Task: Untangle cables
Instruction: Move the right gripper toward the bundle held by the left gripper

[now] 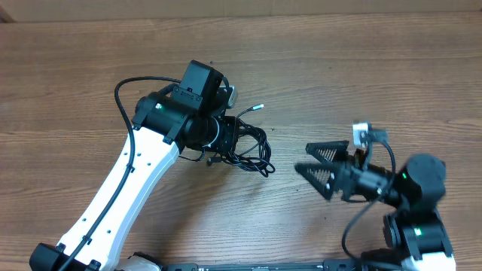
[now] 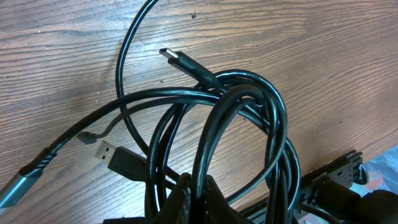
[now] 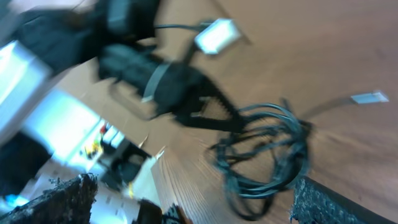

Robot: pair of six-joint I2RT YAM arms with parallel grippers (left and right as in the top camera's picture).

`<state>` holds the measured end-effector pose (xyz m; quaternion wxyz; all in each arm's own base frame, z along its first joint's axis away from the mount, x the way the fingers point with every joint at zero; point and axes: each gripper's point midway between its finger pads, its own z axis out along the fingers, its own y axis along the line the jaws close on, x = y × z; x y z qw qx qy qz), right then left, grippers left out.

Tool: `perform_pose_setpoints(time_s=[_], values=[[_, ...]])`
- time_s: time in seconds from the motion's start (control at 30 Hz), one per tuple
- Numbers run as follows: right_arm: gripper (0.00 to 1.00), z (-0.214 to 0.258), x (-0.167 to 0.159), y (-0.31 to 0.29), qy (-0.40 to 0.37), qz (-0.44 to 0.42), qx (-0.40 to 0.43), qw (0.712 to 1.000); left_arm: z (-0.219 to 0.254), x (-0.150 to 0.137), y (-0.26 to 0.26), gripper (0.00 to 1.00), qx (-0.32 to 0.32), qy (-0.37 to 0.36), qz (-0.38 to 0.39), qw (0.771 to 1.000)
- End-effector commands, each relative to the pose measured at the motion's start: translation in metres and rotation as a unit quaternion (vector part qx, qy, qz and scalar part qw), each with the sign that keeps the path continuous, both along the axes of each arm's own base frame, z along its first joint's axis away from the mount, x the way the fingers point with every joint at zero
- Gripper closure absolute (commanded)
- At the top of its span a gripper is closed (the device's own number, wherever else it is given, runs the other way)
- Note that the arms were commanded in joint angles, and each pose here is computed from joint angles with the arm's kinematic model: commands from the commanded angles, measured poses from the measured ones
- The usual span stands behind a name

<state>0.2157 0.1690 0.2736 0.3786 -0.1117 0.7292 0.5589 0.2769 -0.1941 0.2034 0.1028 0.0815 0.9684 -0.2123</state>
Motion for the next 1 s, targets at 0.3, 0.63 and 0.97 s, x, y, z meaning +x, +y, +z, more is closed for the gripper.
perform_pose_setpoints(time_s=[0.3, 0.63, 0.97], values=[[0.17, -0.004, -0.005, 0.027, -0.007, 0.149, 0.024, 0.989, 0.015, 0.005, 0.004, 0.96, 0.003, -0.028, 0.011, 1.0], [0.33, -0.041, -0.009, 0.075, -0.054, 0.172, -0.038, 0.983, 0.013, -0.001, 0.002, 0.96, 0.005, -0.017, 0.004, 1.0], [0.39, -0.07, -0.006, 0.088, -0.004, 0.188, -0.052, 0.981, 0.013, -0.005, -0.003, 0.96, 0.009, -0.02, -0.005, 1.0]])
